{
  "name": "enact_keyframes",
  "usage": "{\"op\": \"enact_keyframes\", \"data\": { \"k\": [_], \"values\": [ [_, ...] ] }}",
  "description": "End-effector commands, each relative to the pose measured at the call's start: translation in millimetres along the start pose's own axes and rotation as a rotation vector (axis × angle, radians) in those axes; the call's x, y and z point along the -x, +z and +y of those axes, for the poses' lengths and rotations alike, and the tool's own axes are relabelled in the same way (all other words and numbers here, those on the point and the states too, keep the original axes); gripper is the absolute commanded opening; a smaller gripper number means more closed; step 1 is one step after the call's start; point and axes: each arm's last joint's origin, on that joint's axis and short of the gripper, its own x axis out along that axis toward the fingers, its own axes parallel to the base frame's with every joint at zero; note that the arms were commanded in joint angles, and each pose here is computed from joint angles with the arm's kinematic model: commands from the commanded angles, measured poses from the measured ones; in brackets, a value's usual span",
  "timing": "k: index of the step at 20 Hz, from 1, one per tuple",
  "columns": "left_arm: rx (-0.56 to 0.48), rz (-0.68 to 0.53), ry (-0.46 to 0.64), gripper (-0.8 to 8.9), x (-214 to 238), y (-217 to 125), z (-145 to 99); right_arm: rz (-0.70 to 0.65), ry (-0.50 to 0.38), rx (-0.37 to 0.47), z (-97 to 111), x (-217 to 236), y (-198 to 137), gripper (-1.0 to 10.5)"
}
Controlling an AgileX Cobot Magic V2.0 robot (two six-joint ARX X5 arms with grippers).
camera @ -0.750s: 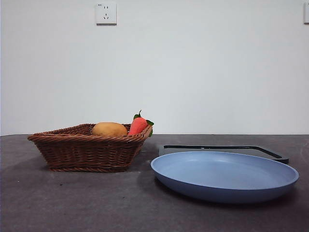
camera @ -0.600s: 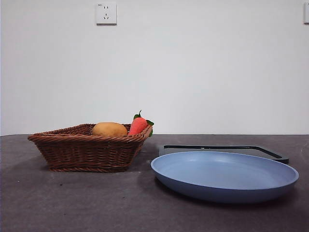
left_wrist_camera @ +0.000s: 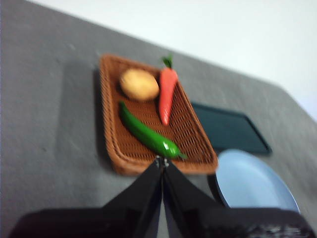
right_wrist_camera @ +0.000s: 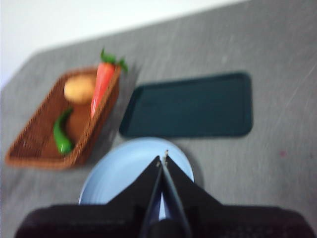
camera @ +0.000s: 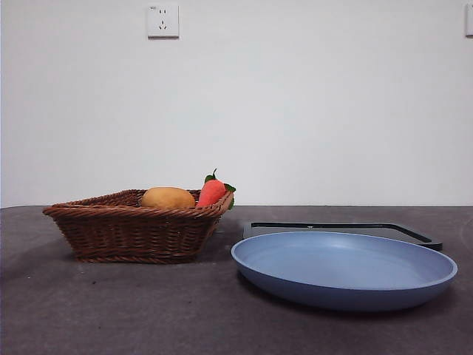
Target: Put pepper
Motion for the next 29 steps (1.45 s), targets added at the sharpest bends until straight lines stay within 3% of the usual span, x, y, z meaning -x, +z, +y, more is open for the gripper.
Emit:
{"op": "enact_keyframes", "data": {
  "k": [1, 6, 10, 12, 14, 15, 20, 23, 29],
  "values": [
    [-0.084, 0.074, -0.025, 0.07, -0.4, 11.2, -4.6, 0.084, 0.009, 0.083, 3.8, 4.1, 9.8, 0.1],
    [-0.075, 0.246, -0.104, 0.06, -6.9, 23.6, -8.8, 0.302, -0.005, 0.14, 5.0, 5.0, 14.2, 0.1],
    [-0.066, 0.265, -0.114, 0.12, -9.2, 26.6, -9.1, 0.39, -0.01, 0.127, 2.8, 0.0, 10.2, 0.1],
    [-0.066, 0.265, -0.113, 1.0, -9.1, 26.5, -9.1, 0.392, -0.01, 0.127, 2.6, -0.6, 10.4, 0.3],
    [-0.065, 0.266, -0.113, 2.96, -9.1, 26.5, -9.1, 0.394, -0.01, 0.126, 2.5, -1.3, 10.5, 1.7],
    [-0.065, 0.267, -0.114, 3.28, -9.1, 26.4, -9.1, 0.397, -0.011, 0.124, 2.3, -2.2, 10.6, 2.6],
    [-0.057, 0.267, -0.122, 3.26, -9.1, 26.5, -9.4, 0.417, 0.015, 0.099, -1.7, -24.1, 17.5, 3.0],
    [-0.055, 0.268, -0.139, 3.26, -9.1, 26.6, -9.9, 0.452, 0.075, 0.049, -7.7, -58.2, 23.7, 3.0],
    [-0.055, 0.268, -0.138, 3.26, -9.1, 26.6, -9.9, 0.612, 0.072, 0.007, -25.5, -132.0, 12.6, 3.0]
  ]
}}
